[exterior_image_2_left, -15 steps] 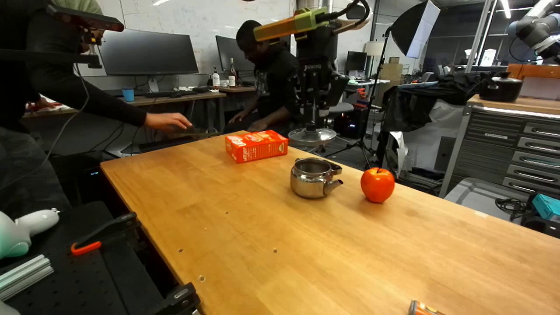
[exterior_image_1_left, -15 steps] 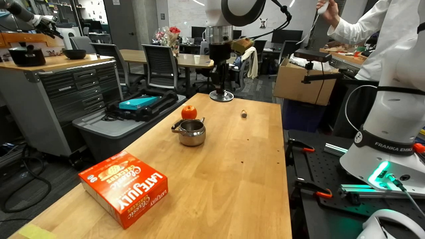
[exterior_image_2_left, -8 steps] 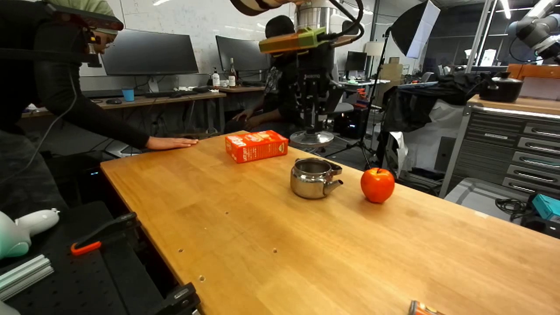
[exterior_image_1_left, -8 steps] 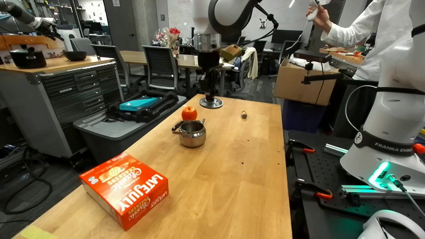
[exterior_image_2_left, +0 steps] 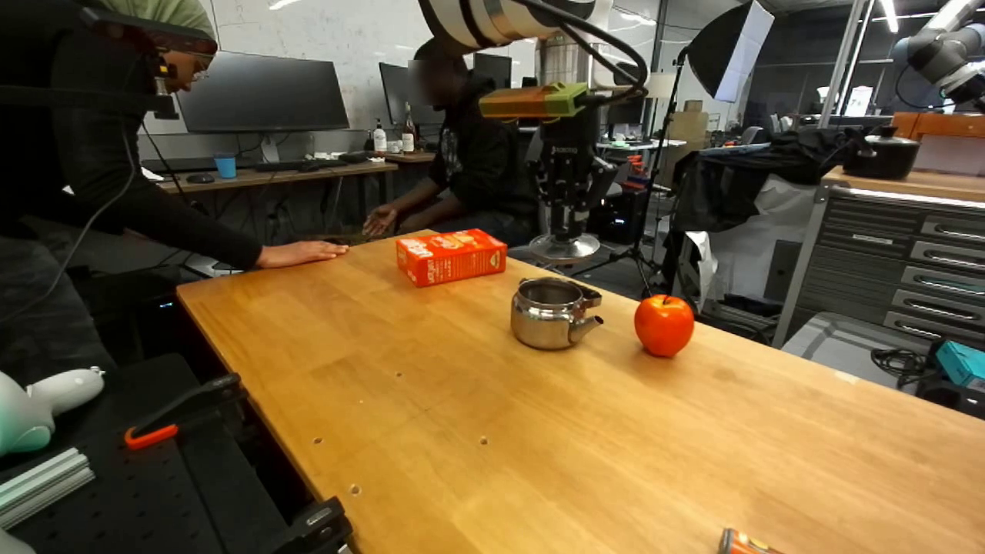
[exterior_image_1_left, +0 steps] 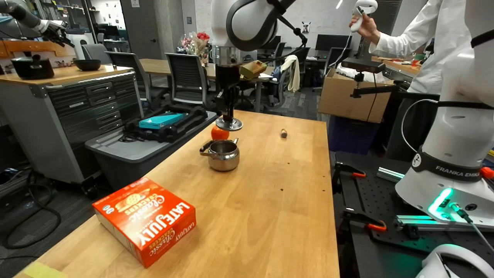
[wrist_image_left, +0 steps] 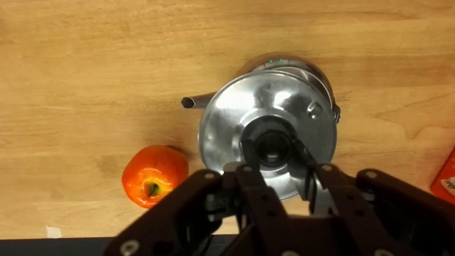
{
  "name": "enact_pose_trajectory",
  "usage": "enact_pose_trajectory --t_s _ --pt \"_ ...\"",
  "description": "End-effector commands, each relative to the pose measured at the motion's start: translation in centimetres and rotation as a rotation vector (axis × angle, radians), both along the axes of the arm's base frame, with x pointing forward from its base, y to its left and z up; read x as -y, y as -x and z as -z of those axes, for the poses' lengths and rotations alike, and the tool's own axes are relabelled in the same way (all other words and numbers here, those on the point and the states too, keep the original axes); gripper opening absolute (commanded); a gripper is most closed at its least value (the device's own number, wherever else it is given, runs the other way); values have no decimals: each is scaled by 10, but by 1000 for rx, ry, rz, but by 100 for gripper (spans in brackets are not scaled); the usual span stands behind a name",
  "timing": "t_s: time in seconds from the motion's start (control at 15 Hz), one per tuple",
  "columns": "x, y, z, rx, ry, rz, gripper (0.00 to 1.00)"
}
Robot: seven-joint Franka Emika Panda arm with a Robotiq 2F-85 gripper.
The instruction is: Pick up the lid and put it on the kettle
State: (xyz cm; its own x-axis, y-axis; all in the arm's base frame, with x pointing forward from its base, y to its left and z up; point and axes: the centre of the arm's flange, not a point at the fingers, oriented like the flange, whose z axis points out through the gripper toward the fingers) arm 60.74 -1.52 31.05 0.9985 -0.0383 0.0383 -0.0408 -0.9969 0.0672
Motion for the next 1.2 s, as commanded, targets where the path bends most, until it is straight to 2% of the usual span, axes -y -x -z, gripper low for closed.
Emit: enact_pose_trajectory --t_s 0.0,0.47,0.87,1.13 --pt "-2 -30 9 0 -30 13 7" --pt "-5 -46 37 -57 -68 13 7" --pt "-16 -40 60 -127 -70 -20 7" --pt "-16 -39 67 -129 -63 -18 7"
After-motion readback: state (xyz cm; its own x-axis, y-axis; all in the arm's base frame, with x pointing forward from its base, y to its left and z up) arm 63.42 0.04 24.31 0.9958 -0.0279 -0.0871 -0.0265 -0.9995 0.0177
